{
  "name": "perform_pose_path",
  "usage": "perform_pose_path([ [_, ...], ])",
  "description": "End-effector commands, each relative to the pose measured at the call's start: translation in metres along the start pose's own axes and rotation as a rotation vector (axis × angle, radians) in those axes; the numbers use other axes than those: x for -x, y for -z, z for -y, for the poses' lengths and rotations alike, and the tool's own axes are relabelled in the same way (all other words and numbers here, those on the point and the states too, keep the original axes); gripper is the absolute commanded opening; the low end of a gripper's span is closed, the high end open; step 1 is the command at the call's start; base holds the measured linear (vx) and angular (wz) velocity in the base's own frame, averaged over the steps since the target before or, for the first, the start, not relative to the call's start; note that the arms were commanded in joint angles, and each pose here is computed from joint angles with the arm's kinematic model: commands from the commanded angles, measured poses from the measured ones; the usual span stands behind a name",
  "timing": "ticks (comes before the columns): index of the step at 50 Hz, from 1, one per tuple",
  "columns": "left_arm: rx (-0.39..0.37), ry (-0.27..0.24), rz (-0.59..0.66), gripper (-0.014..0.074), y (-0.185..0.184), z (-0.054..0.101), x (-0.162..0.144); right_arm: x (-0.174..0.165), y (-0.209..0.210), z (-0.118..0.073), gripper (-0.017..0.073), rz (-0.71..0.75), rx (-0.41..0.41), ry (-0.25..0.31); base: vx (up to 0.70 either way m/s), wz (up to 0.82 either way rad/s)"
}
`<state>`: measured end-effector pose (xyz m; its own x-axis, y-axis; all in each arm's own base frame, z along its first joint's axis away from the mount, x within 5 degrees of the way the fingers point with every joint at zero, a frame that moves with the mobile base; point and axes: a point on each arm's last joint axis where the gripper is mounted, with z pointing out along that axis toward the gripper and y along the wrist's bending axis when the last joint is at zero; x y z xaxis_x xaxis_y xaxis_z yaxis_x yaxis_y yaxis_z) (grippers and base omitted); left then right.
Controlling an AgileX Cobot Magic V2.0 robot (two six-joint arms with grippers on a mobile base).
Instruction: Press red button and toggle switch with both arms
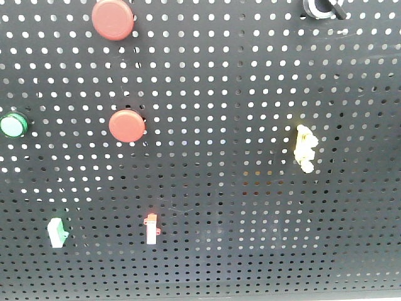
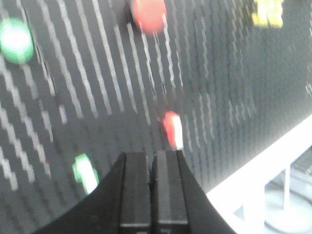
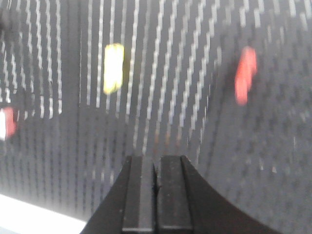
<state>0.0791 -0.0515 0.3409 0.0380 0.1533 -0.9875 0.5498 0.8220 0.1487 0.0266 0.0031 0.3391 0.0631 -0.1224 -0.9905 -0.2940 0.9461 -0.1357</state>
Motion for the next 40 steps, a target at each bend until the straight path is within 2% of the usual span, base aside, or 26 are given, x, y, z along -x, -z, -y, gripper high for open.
perform_pose_path([
  [1,0.038,0.021,0.062,0.0001,0.003,-0.003,0.004,-0.001,0.003,-0.001,-0.0003,0.081,-0.006,0.007,0.0,0.0],
  [5,0.025,0.023,0.029,0.0001,0.002,-0.001,-0.004,-0.016,0.002,-0.003,-0.0003,0.048,0.005,-0.01,0.0,0.0],
  [19,-0.005,0.024,-0.016,0.0001,0.001,0.002,-0.01,-0.053,-0.01,-0.009,-0.0003,-0.064,0.02,-0.003,0.0,0.0],
  [35,-0.006,0.023,-0.018,0.0001,0.001,0.002,-0.01,-0.059,-0.011,-0.01,-0.0003,-0.103,0.022,-0.002,0.0,0.0],
  [38,0.0,-0.002,-0.018,0.0001,0.002,0.002,-0.01,-0.059,-0.011,-0.01,-0.0003,-0.103,0.022,-0.002,0.0,0.0],
  [40,0.036,-0.072,-0.004,0.0001,0.005,-0.001,-0.009,-0.059,-0.011,-0.01,-0.0003,-0.103,0.022,-0.002,0.0,0.0],
])
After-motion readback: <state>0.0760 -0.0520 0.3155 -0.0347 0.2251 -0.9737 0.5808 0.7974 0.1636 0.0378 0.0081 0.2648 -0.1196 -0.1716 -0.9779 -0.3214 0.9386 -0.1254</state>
